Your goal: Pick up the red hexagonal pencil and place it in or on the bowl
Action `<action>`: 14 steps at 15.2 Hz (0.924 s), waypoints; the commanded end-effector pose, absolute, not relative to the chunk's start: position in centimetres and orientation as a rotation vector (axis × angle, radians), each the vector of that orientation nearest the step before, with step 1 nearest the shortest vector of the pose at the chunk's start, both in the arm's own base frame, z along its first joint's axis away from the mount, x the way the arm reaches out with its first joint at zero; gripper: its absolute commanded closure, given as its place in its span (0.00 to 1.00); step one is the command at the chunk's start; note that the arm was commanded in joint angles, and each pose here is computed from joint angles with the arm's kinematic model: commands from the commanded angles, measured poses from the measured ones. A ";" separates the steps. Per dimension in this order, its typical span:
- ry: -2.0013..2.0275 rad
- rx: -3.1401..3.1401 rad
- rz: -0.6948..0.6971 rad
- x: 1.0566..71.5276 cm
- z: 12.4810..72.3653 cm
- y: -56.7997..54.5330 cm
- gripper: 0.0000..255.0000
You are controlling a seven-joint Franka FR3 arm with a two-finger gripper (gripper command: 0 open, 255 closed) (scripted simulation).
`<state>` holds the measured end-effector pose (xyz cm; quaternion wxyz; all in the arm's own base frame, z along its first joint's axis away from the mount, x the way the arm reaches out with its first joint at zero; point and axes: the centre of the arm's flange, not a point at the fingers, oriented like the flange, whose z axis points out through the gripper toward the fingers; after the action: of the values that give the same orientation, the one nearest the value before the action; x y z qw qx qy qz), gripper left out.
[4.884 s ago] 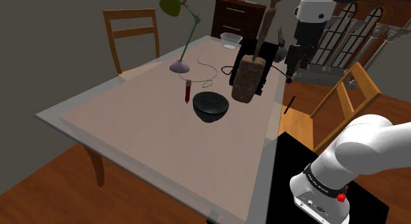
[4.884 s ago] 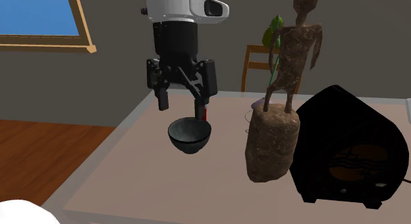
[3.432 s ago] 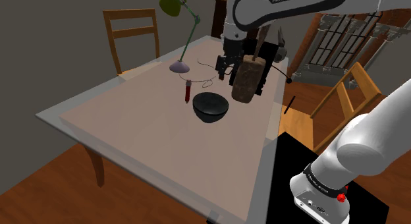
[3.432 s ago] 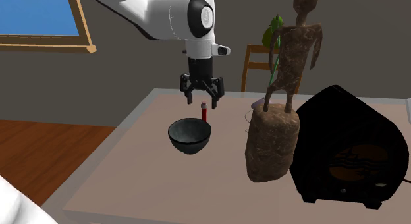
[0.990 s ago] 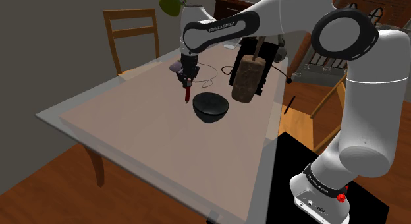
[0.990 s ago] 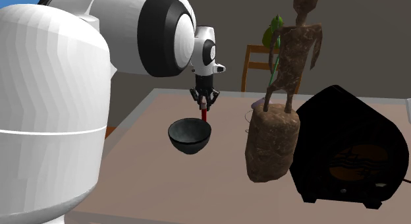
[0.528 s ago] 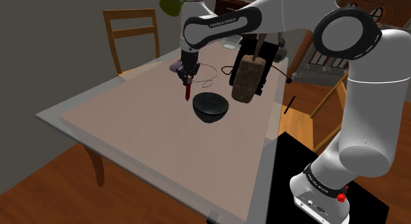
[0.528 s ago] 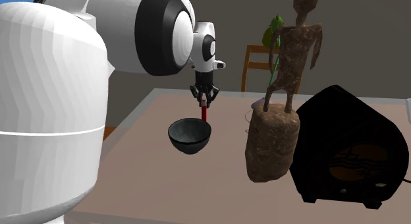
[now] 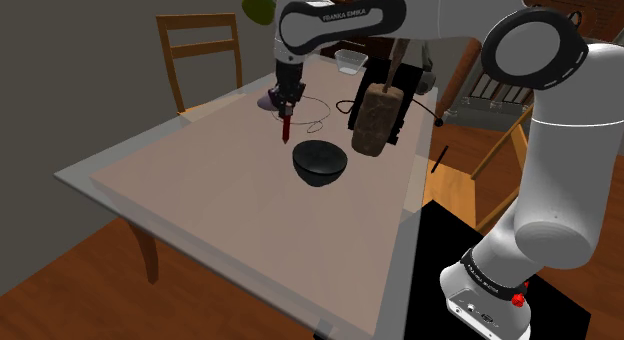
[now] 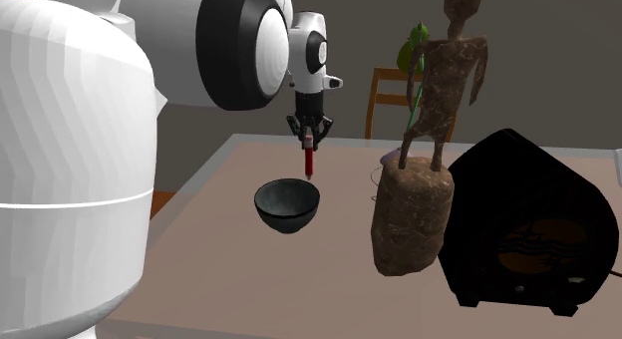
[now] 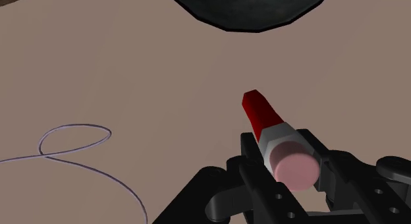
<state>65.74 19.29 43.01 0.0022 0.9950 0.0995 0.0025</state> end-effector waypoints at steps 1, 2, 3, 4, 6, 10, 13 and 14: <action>0.312 3.121 0.007 65.7 44.1 19.3 1.00; 0.312 3.121 0.007 65.7 44.6 19.3 1.00; 0.312 3.121 0.007 65.7 45.1 19.3 1.00; 0.312 3.121 0.007 65.7 45.7 19.3 1.00; 0.312 3.121 0.007 65.7 46.7 19.3 1.00; 0.312 3.121 0.007 65.7 48.8 19.3 1.00; 0.312 3.121 0.007 65.7 50.4 19.3 1.00; 0.312 3.121 0.007 65.7 50.9 19.3 1.00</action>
<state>65.73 19.38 50.42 0.0023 0.9950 0.0995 0.0025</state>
